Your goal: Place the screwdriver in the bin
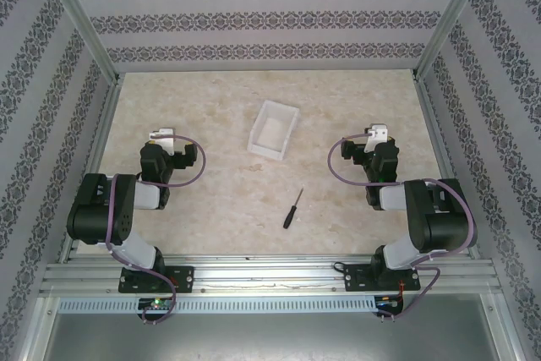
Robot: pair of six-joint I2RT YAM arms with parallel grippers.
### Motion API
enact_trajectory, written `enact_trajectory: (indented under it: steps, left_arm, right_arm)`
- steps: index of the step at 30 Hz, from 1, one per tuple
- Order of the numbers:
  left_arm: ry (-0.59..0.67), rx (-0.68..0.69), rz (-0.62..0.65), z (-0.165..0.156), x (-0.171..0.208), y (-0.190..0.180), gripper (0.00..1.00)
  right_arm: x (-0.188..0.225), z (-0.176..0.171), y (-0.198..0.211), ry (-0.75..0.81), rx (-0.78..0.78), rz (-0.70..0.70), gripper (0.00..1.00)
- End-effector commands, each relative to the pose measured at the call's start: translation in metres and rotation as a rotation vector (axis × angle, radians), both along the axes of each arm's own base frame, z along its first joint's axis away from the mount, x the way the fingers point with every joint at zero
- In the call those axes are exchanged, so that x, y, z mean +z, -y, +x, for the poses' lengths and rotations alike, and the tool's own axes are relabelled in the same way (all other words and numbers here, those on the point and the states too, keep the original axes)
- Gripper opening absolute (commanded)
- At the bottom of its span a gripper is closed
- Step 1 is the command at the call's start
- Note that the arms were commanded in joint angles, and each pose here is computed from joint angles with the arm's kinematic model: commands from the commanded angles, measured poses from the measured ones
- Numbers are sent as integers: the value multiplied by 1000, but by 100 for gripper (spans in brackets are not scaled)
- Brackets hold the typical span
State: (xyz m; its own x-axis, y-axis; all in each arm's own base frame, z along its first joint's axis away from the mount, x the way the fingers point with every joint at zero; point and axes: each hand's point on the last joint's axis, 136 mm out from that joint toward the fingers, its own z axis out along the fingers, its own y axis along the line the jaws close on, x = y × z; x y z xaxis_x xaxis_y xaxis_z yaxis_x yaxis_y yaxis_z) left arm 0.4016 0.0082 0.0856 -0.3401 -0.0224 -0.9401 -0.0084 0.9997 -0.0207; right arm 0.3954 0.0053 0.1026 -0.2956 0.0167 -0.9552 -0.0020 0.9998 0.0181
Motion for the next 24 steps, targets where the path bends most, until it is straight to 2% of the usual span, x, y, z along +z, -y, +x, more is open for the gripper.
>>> enact_trajectory:
  steps: [1, 24]
  left_arm:
    - [3, -18, 7, -1, 2, 4, 99]
    - [3, -29, 7, -1, 2, 6, 99]
  right_arm:
    - [6, 3, -3, 27, 8, -9, 98]
    - [6, 3, -3, 29, 6, -8, 98]
